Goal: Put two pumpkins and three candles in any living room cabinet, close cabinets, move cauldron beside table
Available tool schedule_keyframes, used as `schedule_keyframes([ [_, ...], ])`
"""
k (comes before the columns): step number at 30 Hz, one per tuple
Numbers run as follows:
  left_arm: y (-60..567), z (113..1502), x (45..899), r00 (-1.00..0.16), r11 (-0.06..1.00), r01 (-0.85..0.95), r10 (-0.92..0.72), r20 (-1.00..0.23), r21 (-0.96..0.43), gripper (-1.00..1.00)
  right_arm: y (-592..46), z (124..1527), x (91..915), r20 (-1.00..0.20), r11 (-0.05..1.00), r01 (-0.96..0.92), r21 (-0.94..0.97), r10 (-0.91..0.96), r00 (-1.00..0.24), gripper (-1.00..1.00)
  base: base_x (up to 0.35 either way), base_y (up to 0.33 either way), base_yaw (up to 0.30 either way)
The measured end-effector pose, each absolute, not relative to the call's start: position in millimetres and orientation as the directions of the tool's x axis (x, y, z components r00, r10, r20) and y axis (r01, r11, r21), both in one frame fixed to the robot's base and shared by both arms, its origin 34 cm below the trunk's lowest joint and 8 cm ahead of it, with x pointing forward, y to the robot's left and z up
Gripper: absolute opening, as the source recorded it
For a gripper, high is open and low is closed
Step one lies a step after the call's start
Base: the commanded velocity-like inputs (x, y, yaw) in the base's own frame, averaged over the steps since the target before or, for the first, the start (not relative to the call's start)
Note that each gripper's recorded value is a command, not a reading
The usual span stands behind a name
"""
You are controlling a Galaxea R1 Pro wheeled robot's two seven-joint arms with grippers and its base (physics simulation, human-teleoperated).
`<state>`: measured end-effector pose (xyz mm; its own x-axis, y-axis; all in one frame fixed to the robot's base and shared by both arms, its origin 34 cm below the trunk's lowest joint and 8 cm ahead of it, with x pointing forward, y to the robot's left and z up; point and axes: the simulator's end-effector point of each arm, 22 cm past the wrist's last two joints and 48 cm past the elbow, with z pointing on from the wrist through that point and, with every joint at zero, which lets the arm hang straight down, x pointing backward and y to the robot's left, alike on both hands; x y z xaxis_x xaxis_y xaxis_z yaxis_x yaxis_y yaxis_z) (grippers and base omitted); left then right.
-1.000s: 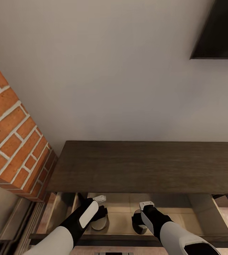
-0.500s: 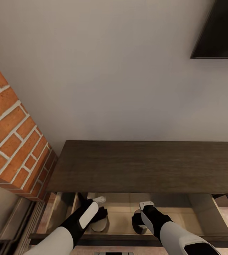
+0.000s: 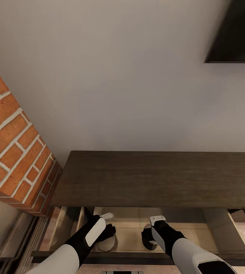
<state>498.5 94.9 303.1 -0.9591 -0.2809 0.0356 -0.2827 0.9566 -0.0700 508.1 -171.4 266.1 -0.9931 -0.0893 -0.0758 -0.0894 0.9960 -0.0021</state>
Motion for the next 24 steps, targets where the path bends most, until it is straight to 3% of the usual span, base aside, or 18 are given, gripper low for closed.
schedule_keyframes([
  [24, 95, 303, 500, -0.957, 0.954, -0.29, -0.289, 0.034, -0.073, -1.0, -172, 260, 497, -0.089, 0.997, -0.079, -0.004, -0.079, -0.993, -1.0, 0.0, 0.0, 0.0],
])
